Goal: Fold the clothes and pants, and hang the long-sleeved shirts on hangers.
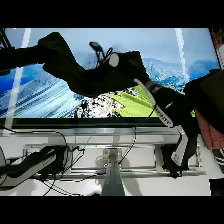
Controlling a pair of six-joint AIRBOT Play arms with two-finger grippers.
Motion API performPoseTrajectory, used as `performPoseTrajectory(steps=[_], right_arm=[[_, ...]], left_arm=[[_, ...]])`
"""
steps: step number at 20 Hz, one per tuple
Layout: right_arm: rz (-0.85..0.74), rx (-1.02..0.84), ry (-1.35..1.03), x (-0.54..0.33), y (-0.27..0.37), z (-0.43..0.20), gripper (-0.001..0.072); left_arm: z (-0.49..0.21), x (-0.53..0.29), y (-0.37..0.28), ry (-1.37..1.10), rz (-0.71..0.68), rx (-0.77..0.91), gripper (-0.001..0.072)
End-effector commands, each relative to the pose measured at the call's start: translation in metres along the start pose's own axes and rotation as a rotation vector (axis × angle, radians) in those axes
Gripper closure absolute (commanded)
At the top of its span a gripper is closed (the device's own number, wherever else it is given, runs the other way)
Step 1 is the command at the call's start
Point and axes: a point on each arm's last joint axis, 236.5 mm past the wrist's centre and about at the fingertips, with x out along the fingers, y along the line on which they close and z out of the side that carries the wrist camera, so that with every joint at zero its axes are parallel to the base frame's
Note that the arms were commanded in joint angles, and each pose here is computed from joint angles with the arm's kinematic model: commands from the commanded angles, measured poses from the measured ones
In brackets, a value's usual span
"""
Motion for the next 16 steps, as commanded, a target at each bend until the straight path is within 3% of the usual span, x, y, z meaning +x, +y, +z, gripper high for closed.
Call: performPoseTrajectory(steps=[1, 5, 11, 12, 13, 14, 15, 16], right_arm=[[-0.093, 0.039, -0.137, -0.068, -0.057, 0.050, 0.0680], [-0.167, 0.130, -0.271, -0.155, -0.122, 0.085, 0.0680], [-0.265, 0.258, -0.290, -0.224, -0.208, 0.074, 0.0680], [-0.283, 0.271, -0.287, -0.231, -0.219, 0.071, 0.0680], [-0.299, 0.280, -0.289, -0.237, -0.228, 0.069, 0.0678], [-0.324, 0.284, -0.292, -0.243, -0.239, 0.067, 0.0644], [-0.352, 0.286, -0.293, -0.249, -0.249, 0.065, 0.0526], [-0.379, 0.283, -0.293, -0.254, -0.258, 0.063, 0.0357]], left_arm=[[-0.004, 0.048, -0.029, 0.007, -0.090, -0.042, 0.0692], [-0.009, 0.153, -0.097, -0.102, -0.188, -0.176, 0.0690], [-0.052, 0.252, -0.180, -0.186, -0.133, -0.126, 0.0687], [-0.053, 0.260, -0.186, -0.196, -0.129, -0.121, 0.0545], [-0.054, 0.266, -0.188, -0.193, -0.131, -0.120, 0.0206], [-0.056, 0.268, -0.187, -0.189, -0.130, -0.123, 0.0009], [-0.054, 0.268, -0.184, -0.192, -0.127, -0.125, -0.0003], [-0.050, 0.266, -0.182, -0.198, -0.126, -0.127, -0.0003]])
